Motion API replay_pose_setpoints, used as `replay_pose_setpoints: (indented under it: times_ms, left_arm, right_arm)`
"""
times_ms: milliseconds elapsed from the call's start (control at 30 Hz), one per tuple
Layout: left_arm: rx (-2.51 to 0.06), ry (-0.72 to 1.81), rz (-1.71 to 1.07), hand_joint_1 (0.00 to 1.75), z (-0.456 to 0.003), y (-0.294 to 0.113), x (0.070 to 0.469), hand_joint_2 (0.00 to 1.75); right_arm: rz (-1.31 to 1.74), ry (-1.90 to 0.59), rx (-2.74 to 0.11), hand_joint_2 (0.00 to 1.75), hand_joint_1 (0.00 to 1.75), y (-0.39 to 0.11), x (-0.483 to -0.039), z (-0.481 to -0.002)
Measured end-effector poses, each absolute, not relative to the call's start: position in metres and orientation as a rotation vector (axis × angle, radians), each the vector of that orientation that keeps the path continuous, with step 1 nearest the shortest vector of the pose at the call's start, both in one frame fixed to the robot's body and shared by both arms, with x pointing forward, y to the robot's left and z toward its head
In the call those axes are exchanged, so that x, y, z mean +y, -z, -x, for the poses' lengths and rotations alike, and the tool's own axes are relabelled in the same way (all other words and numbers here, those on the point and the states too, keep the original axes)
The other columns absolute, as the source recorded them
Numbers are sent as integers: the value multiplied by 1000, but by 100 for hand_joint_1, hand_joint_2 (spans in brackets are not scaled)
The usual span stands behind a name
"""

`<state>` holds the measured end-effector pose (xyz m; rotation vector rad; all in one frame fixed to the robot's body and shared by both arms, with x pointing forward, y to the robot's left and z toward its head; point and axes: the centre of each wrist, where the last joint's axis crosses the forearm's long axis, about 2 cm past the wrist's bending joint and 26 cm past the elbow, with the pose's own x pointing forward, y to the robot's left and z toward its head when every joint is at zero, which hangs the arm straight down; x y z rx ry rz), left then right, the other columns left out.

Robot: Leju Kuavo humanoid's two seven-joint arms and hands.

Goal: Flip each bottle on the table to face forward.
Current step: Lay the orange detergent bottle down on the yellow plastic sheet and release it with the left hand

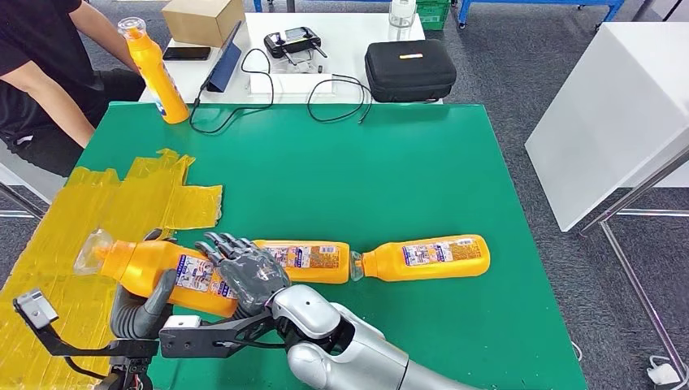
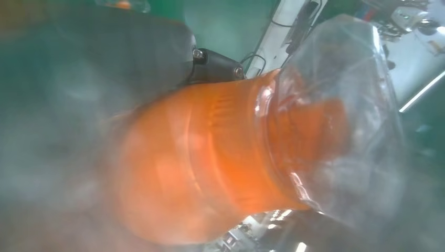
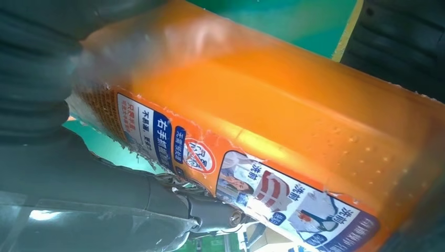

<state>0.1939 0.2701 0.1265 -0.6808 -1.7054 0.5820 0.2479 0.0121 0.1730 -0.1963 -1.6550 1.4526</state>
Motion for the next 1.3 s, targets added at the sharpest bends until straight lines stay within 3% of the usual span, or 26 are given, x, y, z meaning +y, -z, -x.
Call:
replay_pose_setpoints:
  times_ms: [433,567,667,833,900,1300]
  left_arm:
    - [-1747,-578,569,175,-196,-129,275,175]
    - [-1849,-506,213,175,-202,-130,291,175]
    - [-1935,-345,-263,175,-207,-135,309,175]
    - [-1820,231,-1304,175,-218,-151,332,175]
    - [-1733,443,-1549,175,-221,-150,335,175]
    - [-1599,507,-1631,175,-223,-129,341,175]
  right_arm:
    - [182,-1374,-1631,0,0,-164,2,-251]
    - [195,-1235,-1615,0,0,-151,-21,-257]
    - [209,-1156,-1604,0,0,-143,-43,-259]
    - [208,-1048,-1648,0,0,-141,-75,-257]
    - [221,-1007,-1642,0,0,-143,-85,-261]
    - [276,-906,-1592,0,0,-139,-114,-268]
